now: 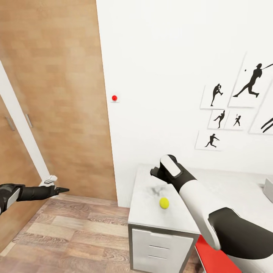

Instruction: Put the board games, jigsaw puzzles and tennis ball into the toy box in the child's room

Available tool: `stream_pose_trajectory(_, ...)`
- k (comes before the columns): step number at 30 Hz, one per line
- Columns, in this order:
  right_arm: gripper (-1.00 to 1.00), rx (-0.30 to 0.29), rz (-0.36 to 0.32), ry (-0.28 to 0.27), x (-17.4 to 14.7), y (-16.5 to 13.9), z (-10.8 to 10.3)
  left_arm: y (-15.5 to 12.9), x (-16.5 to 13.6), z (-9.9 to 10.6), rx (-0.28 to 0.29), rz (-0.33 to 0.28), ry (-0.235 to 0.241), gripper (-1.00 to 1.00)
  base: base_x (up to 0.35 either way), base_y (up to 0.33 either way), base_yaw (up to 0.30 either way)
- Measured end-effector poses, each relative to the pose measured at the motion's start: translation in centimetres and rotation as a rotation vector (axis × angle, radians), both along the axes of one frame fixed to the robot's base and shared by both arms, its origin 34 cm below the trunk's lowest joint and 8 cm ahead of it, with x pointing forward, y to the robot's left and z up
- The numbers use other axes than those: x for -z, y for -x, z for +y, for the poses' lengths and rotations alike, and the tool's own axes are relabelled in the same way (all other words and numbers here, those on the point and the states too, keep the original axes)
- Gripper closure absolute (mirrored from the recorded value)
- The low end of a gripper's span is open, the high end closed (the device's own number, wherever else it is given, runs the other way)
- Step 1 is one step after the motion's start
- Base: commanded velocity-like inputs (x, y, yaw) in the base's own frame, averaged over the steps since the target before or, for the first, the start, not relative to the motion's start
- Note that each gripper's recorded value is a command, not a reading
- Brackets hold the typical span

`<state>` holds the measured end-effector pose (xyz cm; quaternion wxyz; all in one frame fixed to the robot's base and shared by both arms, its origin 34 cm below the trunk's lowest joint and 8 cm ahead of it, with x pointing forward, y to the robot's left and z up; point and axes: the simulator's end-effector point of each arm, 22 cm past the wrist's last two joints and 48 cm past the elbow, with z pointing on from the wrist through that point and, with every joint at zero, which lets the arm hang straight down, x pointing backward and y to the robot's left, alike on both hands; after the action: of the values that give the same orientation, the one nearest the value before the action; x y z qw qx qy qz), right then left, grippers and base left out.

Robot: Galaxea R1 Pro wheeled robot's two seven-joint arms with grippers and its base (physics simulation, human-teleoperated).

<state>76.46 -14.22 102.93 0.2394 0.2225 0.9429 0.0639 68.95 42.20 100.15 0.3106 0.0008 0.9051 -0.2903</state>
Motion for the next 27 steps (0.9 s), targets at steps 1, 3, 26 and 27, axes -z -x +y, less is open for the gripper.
stream_pose_trajectory(1,-1.0,0.003,-0.003,0.002,0.0,-0.1,-0.1,0.1,-0.1,-0.1,0.002,0.002,0.006,-1.0,0.0,0.0,0.013)
stream_pose_trajectory(3,-1.0,0.008,-0.007,0.006,0.0,-0.2,-0.3,0.3,-0.3,-0.1,0.006,0.006,0.022,-1.0,0.0,0.0,0.036)
stream_pose_trajectory(26,-1.0,0.048,0.031,0.024,2.5,-0.5,-3.5,0.9,0.9,-0.2,0.012,0.062,0.077,-1.0,0.0,0.0,0.006)
stream_pose_trajectory(27,-1.0,0.05,0.032,0.025,2.6,-0.6,-3.7,0.9,0.9,-0.2,0.012,0.063,0.077,-1.0,0.0,0.0,0.0)
